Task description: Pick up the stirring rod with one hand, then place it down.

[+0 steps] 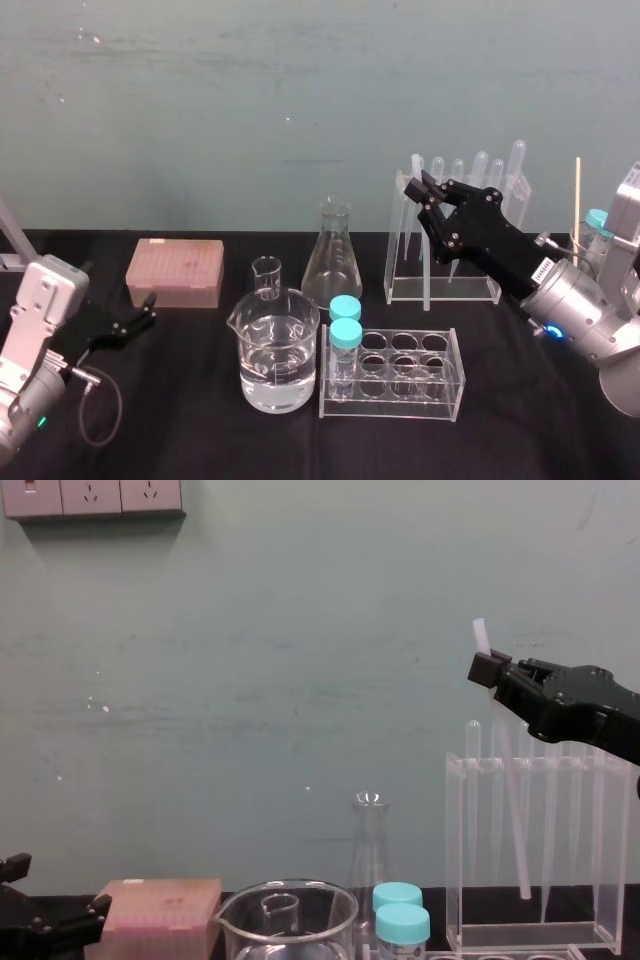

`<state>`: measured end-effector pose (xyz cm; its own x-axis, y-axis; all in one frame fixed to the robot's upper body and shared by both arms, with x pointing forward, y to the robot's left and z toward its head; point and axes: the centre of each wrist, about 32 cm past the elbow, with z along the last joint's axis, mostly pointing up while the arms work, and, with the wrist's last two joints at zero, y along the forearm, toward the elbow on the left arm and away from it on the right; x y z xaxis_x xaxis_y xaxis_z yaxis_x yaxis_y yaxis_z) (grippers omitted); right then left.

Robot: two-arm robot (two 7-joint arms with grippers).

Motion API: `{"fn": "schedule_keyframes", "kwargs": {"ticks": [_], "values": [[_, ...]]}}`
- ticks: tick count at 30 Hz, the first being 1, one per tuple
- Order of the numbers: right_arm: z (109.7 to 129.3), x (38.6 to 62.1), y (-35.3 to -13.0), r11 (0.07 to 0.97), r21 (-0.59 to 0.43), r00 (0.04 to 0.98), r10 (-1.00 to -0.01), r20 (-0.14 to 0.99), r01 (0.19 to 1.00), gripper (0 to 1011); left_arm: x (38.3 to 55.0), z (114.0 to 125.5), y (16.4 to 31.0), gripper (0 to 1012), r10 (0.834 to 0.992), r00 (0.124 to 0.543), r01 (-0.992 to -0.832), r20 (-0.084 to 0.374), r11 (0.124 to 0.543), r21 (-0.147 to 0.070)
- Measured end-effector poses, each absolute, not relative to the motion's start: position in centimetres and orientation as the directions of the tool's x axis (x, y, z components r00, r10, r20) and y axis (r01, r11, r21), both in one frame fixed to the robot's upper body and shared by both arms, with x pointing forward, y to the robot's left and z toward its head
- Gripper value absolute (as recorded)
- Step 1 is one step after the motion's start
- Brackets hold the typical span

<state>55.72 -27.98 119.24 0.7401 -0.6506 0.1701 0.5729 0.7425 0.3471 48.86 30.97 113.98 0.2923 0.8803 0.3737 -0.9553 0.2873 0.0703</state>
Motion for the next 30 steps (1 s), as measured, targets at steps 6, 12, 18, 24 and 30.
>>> {"fn": "schedule_keyframes", "kwargs": {"ticks": [6,12,18,24,30], "values": [[119.24,55.72,-27.97,0.743,0.347,0.740,-0.651,0.170,0.573,67,48.86,113.98,30.97,1000,0.880,0.292,-0.955,0.374,0.287,0.070],[119.24,55.72,-27.97,0.743,0.347,0.740,-0.651,0.170,0.573,67,48.86,113.98,30.97,1000,0.880,0.292,-0.955,0.374,0.287,0.070],[119.24,55.72,-27.97,0.742,0.347,0.740,-0.651,0.170,0.573,67,48.86,113.98,30.97,1000,0.880,0.292,-0.955,0.374,0.287,0.070],[119.24,55.72,-27.97,0.742,0.347,0.740,-0.651,0.170,0.573,67,48.87,113.98,30.97,1000,0.880,0.292,-0.955,0.374,0.287,0.070],[119.24,55.72,-27.97,0.742,0.347,0.740,-0.651,0.170,0.573,67,48.86,113.98,30.97,1000,0.880,0.292,-0.955,0.374,0.287,0.070]]}}
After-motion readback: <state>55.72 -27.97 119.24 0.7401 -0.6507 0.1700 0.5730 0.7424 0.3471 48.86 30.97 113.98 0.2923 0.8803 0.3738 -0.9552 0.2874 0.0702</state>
